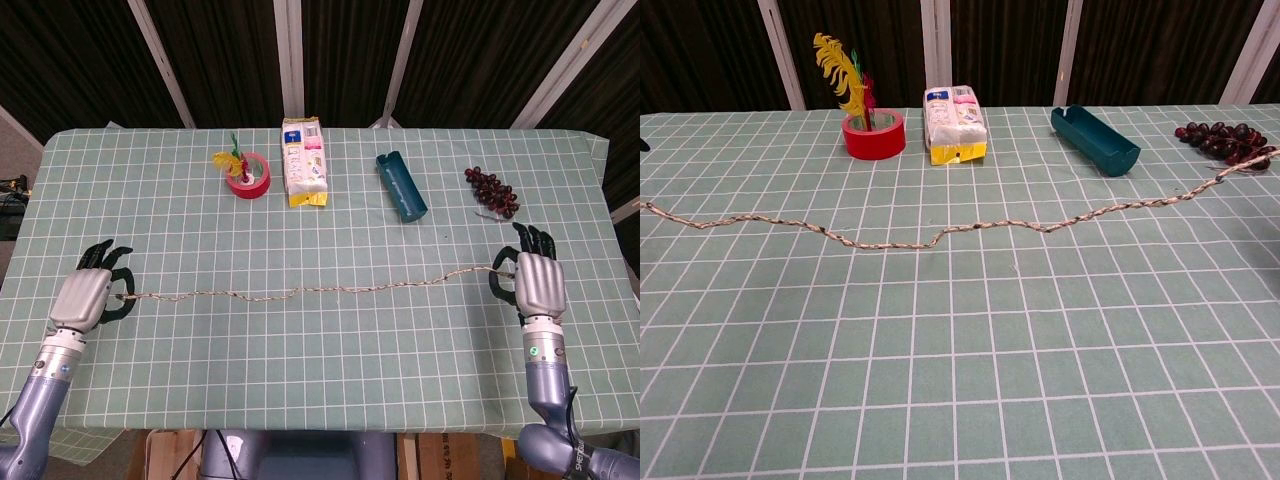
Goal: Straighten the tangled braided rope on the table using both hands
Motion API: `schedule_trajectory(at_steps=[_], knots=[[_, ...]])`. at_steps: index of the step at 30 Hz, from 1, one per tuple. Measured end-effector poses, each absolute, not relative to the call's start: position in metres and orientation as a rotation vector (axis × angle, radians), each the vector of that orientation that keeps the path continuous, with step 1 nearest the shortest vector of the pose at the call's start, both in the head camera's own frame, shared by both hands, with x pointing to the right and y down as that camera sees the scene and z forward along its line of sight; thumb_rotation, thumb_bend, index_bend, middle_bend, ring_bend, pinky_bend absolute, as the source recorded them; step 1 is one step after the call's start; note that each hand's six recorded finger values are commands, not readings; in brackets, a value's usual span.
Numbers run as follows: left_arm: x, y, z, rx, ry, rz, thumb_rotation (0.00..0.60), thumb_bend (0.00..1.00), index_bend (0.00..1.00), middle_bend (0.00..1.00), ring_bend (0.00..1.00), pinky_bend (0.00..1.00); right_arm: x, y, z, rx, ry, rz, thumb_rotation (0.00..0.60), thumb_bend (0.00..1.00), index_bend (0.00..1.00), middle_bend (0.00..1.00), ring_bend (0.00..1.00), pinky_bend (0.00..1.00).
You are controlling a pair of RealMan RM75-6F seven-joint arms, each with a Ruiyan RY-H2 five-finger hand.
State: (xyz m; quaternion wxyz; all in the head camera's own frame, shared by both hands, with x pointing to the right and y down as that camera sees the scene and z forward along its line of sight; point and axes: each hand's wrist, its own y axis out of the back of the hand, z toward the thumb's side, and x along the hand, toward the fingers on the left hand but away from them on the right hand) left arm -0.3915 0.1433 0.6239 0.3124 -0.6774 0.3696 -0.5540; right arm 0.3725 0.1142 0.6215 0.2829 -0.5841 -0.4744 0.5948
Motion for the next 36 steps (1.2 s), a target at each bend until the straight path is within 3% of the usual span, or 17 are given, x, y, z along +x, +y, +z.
schedule_trajectory(at_steps=[30,34,36], knots=[[-0.377,0.155,0.673,-1.756,0.861,-1.524,0.6,0.48,0.61,0.15,0.0,0.0,0.421,0.134,0.655,-1.503,-1.245,1.772,0.6,0.46,0.65,0.13,0.0,0.0],[-0.373,0.156,0.679,-1.731,0.831,-1.537,0.6,0.44,0.56,0.12,0.0,0.0,0.424,0.139,0.658,-1.507,-1.222,1.804,0.6,0.46,0.55,0.12,0.0,0.0],[-0.373,0.156,0.68,-1.722,0.822,-1.543,0.6,0.42,0.52,0.11,0.0,0.0,0.426,0.14,0.659,-1.509,-1.206,1.818,0.6,0.46,0.42,0.06,0.0,0.0]])
